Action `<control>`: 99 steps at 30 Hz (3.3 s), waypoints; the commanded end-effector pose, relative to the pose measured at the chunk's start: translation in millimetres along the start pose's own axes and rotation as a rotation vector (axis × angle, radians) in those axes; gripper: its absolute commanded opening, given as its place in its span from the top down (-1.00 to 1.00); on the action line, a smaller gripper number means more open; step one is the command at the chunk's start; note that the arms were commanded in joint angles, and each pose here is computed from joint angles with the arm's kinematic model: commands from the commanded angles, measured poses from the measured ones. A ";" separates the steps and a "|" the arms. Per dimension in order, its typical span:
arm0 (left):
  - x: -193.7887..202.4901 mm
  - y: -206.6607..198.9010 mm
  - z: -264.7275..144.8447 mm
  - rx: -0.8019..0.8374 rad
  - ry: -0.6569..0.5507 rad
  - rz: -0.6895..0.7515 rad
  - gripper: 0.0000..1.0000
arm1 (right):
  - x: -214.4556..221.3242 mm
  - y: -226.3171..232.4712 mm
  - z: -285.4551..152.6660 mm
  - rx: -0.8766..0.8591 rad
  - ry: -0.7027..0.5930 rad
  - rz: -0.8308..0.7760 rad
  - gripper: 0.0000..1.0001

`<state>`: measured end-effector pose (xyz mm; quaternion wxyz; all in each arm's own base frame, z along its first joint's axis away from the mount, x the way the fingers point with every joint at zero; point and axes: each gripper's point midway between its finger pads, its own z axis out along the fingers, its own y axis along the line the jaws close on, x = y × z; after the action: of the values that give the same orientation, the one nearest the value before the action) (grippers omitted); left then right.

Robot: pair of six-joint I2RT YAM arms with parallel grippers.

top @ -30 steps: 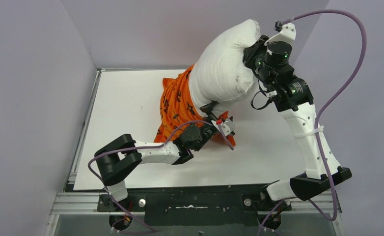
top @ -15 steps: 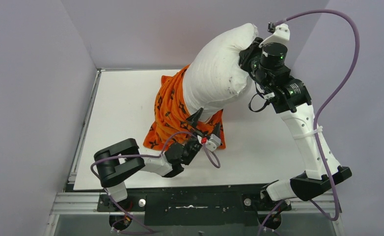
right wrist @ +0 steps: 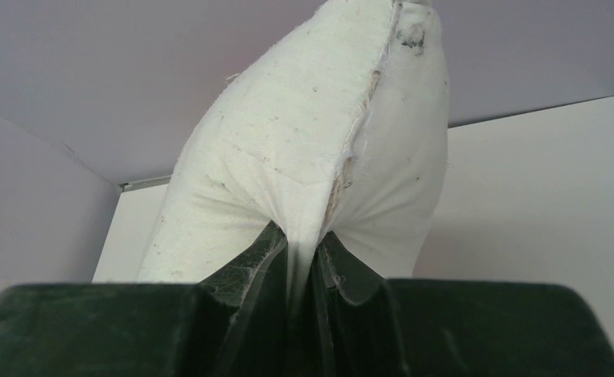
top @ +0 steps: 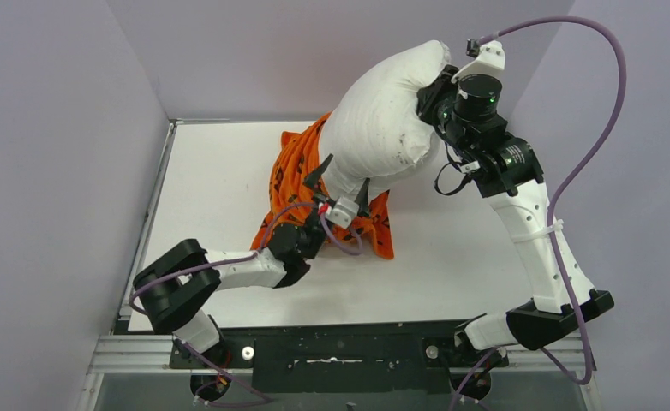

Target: Remove the pillowcase from the pillow

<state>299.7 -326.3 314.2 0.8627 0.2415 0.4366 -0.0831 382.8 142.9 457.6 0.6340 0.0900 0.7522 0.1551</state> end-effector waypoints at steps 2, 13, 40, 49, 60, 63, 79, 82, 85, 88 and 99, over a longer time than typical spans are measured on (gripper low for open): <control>-25.2 -12.0 66.9 0.240 -0.029 -0.156 -0.95 | -26.6 23.6 -16.4 -0.108 -0.074 0.024 1.00; 7.0 -77.7 107.3 0.807 0.114 -0.407 1.00 | -20.3 45.4 -16.0 -0.183 -0.036 -0.036 1.00; -227.6 342.1 42.5 0.382 -0.615 -1.061 1.00 | 98.8 23.9 25.8 -0.694 -0.001 -0.111 -0.99; -247.7 354.0 21.9 0.662 -0.671 -1.253 1.00 | 117.0 74.4 84.1 -0.955 0.022 -0.039 -0.92; -275.3 348.3 11.6 0.810 -0.699 -1.250 1.00 | 135.6 148.0 85.0 -1.284 0.082 0.093 -0.87; -277.2 350.9 10.6 0.827 -0.714 -1.261 1.00 | 146.8 169.7 72.1 -1.346 0.110 0.092 -0.79; -278.3 360.7 -0.9 0.878 -0.804 -1.292 1.00 | 218.1 196.8 86.1 -1.306 0.261 0.141 1.00; -282.9 370.4 -5.1 0.867 -0.871 -1.285 1.00 | 251.7 172.4 101.6 -1.158 0.323 0.184 1.00; -289.6 385.7 -8.3 0.836 -0.932 -1.266 1.00 | 296.5 143.9 110.1 -1.002 0.409 0.223 1.00; -298.0 398.5 -9.7 0.822 -0.999 -1.258 1.00 | 346.3 121.2 107.1 -0.875 0.505 0.214 1.00; -316.8 412.5 3.0 0.784 -1.052 -1.217 1.00 | 364.2 84.7 118.2 -0.623 0.535 0.159 1.00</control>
<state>358.4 -27.4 645.6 0.6057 0.1540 0.1734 -0.7611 408.0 391.1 146.3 0.3804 -0.1211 0.7494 0.5283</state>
